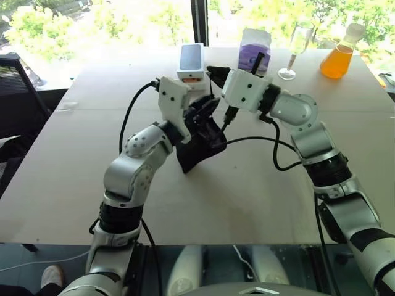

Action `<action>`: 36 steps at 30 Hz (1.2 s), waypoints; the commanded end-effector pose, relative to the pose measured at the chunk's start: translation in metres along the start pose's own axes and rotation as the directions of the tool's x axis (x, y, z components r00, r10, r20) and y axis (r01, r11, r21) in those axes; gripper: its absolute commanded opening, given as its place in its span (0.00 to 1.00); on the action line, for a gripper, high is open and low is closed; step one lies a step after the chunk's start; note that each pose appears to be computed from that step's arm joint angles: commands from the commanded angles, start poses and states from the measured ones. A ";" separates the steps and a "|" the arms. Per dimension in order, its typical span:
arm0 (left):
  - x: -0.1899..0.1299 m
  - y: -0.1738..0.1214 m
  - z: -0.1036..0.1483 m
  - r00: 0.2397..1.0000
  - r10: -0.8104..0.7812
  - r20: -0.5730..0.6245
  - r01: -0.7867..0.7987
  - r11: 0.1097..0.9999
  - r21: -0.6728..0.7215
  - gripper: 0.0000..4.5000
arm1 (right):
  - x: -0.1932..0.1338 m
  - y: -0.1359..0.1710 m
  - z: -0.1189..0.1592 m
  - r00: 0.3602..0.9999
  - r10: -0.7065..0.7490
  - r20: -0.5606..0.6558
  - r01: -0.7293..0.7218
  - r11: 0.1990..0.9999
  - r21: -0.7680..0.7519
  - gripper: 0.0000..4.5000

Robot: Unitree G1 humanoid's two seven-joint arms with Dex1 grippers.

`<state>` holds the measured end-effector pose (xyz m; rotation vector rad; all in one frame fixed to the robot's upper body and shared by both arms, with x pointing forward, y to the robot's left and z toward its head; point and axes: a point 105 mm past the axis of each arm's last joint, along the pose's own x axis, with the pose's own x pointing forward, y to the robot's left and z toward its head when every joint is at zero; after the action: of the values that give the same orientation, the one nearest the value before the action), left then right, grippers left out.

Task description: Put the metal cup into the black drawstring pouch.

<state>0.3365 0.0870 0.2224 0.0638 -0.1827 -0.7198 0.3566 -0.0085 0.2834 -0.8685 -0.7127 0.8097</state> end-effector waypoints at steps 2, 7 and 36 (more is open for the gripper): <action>-0.009 -0.006 -0.011 1.000 -0.011 -0.027 0.012 1.000 0.018 0.04 | -0.014 -0.042 -0.027 0.980 -0.166 -0.113 0.169 0.985 0.015 0.00; -0.030 -0.007 -0.057 0.982 0.011 -0.190 -0.013 1.000 -0.010 0.04 | -0.036 -0.070 -0.078 0.920 -0.258 -0.295 0.286 0.956 0.056 0.00; -0.028 -0.026 -0.098 0.919 -0.092 -0.384 0.092 0.996 -0.018 0.15 | -0.097 0.050 -0.152 0.865 0.063 -0.499 0.134 0.928 0.349 0.00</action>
<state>0.3191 0.0871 0.1247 0.2515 0.1583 -0.7640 0.4157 -0.1292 0.1464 -0.6816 -0.0793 0.6071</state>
